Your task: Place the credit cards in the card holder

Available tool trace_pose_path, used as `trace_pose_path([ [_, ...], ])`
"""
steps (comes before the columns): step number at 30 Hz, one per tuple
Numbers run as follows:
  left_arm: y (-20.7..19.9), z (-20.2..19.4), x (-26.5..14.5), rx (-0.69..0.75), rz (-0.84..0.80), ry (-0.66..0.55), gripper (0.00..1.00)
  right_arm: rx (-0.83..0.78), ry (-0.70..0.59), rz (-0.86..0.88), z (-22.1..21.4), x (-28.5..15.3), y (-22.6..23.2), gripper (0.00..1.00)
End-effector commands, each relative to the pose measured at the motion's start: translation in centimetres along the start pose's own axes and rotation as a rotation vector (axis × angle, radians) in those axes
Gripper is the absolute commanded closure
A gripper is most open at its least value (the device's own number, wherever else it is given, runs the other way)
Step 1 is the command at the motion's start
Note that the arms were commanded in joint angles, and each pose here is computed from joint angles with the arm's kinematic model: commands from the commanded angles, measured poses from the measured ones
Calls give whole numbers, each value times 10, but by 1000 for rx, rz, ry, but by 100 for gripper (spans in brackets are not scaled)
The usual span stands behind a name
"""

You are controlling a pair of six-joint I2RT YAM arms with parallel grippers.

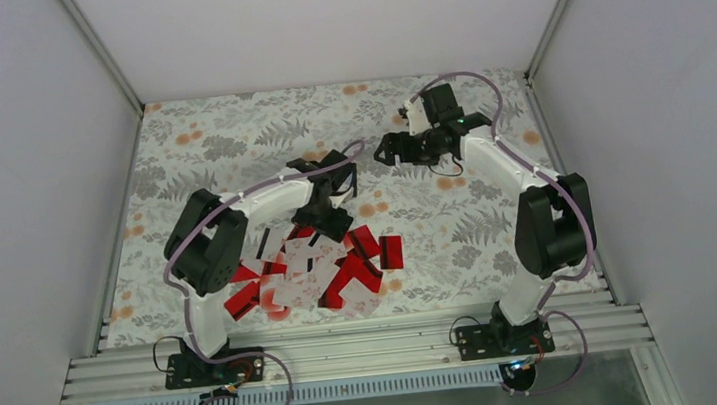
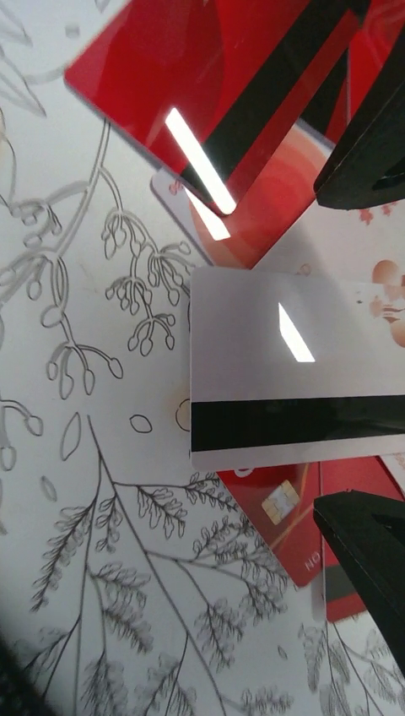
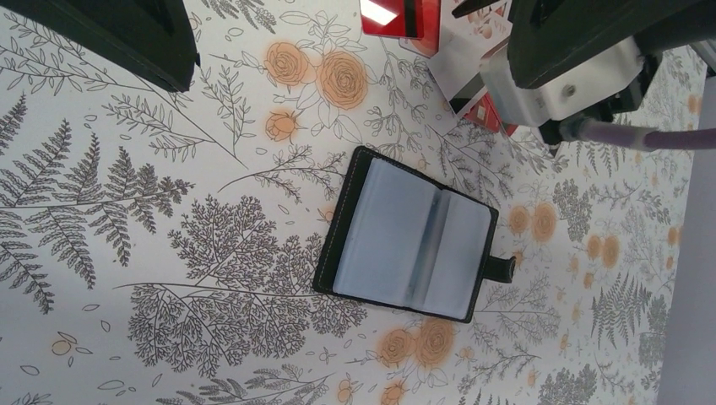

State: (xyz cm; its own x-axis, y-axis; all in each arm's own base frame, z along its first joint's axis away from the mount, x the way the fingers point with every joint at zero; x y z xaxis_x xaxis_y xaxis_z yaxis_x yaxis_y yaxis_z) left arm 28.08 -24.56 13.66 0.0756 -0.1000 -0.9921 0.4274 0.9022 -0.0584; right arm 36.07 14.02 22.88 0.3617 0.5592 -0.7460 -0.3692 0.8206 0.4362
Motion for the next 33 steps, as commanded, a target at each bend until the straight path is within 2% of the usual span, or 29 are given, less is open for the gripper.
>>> trace_pose_path([
  [1,-1,0,17,-83,40,38,16,3,1,9,-2,1,-4,7],
  [7,-7,-5,37,-127,102,86,15,4,7,5,-8,-1,-8,7],
  [9,-5,-10,42,-141,118,100,22,-3,6,5,-9,-3,-8,7],
  [11,-3,-12,45,-156,138,107,33,-6,5,0,-10,-5,-9,7],
  [14,-1,-15,45,-174,161,108,40,-9,2,-4,-11,-6,-10,7],
  [21,0,-17,44,-180,196,101,46,4,4,3,-15,-6,-13,7],
  [27,-7,-8,25,-185,138,46,47,1,-24,22,-14,-16,-7,7],
  [33,-12,-5,16,-186,75,11,58,25,-14,48,-19,-13,-7,7],
])
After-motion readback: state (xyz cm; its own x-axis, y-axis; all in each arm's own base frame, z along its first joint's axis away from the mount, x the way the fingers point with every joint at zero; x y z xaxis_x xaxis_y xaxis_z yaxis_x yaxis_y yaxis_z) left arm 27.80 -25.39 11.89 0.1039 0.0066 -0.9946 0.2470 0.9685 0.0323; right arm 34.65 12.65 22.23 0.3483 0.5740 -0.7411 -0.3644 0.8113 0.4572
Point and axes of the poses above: each gripper's point midway between its finger pads, its own x axis out along the fingers, its own y axis along the line the jaws close on, z = x × y, the point moved 10 cm from there along -x, back along the fingers, and after that the axes turned 8 degrees about -x, right-handed, at the moved point
